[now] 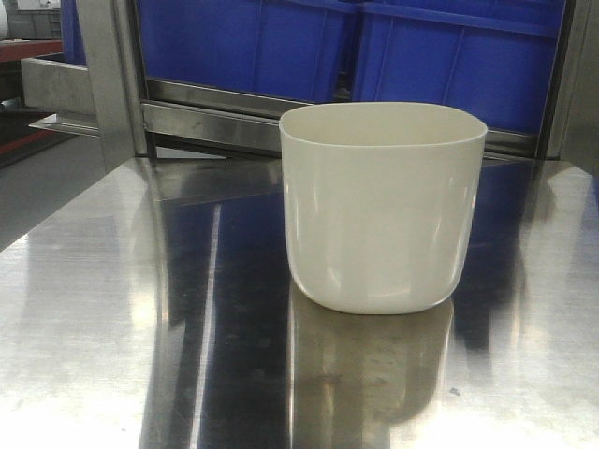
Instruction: Move white bin to right shelf second layer
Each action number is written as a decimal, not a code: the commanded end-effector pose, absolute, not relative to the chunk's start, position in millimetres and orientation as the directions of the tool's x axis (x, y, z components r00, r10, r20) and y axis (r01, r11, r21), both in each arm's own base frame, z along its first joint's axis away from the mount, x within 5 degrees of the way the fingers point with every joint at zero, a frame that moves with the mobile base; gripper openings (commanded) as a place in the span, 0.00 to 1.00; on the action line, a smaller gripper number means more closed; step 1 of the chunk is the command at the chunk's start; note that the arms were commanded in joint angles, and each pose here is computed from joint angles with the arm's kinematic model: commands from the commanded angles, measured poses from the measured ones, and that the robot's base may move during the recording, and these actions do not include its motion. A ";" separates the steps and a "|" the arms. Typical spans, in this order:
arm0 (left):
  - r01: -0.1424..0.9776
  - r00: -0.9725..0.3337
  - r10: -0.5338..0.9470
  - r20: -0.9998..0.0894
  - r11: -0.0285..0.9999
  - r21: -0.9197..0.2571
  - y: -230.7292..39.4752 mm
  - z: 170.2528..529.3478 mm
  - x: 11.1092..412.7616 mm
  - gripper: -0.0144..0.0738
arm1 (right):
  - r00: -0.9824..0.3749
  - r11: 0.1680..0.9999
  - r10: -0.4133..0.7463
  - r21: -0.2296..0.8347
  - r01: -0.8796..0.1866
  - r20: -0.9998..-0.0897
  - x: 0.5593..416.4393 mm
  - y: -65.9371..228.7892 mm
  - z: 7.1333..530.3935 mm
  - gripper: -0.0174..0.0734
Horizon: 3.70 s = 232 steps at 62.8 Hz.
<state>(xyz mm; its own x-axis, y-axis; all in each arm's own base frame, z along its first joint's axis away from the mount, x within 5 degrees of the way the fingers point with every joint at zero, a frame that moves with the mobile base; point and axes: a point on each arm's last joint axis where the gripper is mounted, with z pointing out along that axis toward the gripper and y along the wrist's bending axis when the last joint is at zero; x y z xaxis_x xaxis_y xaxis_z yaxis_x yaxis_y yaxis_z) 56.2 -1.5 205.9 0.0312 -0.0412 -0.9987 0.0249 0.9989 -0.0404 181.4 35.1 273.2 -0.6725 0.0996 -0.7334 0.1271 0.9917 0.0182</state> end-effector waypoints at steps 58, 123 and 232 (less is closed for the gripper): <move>0.028 0.099 -0.054 -0.994 0.998 -0.051 -1.2 204.8 55.7 0.26 | -0.801 0.988 0.103 0.151 0.016 -0.590 258.8 157.2 340.5 0.61; 0.028 0.099 -0.054 -0.994 0.998 -0.051 -1.2 204.8 55.7 0.26 | -0.803 0.994 -0.020 0.077 -0.081 -0.595 268.6 144.0 334.6 0.25; 0.028 0.099 -0.054 -0.994 0.998 -0.051 -1.2 204.8 55.7 0.26 | -0.504 0.997 0.075 0.049 0.064 -0.860 98.9 -4.0 336.5 0.25</move>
